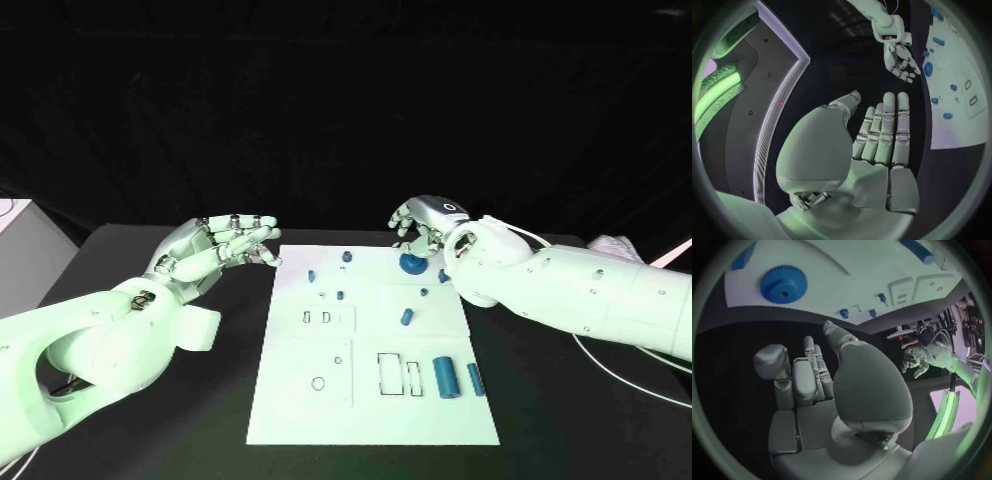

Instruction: Assemble the parts on the task board

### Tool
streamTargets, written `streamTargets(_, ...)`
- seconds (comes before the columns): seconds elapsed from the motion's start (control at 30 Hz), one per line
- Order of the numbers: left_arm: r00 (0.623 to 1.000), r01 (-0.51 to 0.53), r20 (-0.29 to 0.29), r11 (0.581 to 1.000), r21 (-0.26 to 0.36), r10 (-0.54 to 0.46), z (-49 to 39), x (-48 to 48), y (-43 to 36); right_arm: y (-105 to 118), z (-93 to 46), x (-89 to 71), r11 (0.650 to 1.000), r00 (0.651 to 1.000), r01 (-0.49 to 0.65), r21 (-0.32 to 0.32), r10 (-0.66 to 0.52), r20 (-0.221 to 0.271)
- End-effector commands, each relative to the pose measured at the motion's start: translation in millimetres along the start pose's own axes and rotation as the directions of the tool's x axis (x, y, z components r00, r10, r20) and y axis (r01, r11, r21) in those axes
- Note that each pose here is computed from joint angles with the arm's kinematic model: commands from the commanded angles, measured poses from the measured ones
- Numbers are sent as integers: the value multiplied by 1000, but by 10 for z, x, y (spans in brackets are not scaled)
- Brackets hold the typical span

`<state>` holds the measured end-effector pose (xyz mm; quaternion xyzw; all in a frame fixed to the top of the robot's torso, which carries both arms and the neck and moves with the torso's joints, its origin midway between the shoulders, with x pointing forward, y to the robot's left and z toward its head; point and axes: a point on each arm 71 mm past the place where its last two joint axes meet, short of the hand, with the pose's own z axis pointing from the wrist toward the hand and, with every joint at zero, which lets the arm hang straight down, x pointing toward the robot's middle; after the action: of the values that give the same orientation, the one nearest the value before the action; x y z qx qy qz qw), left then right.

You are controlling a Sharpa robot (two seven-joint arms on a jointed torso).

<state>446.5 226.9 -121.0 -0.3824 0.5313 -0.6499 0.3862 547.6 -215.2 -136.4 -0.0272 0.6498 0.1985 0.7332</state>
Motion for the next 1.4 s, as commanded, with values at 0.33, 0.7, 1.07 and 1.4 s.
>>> streamTargets(0.33, 1000, 8, -25, 1000, 10, -7, 20, 27, -9, -468, -100, 10, 963, 960, -169, 211, 209, -187)
streamTargets(0.7, 1000, 8, -25, 1000, 9, -7, 28, 22, -3, -450, -82, 130, 958, 944, -168, 233, 225, -241)
streamTargets(1.07, 1000, 8, -25, 1000, 9, -7, 28, 19, -3, -473, -45, 205, 955, 950, -155, 254, 215, -228)
streamTargets(1.4, 1000, 7, -25, 1000, 8, -7, 30, 13, -1, -468, -18, 233, 955, 958, -148, 256, 203, -203)
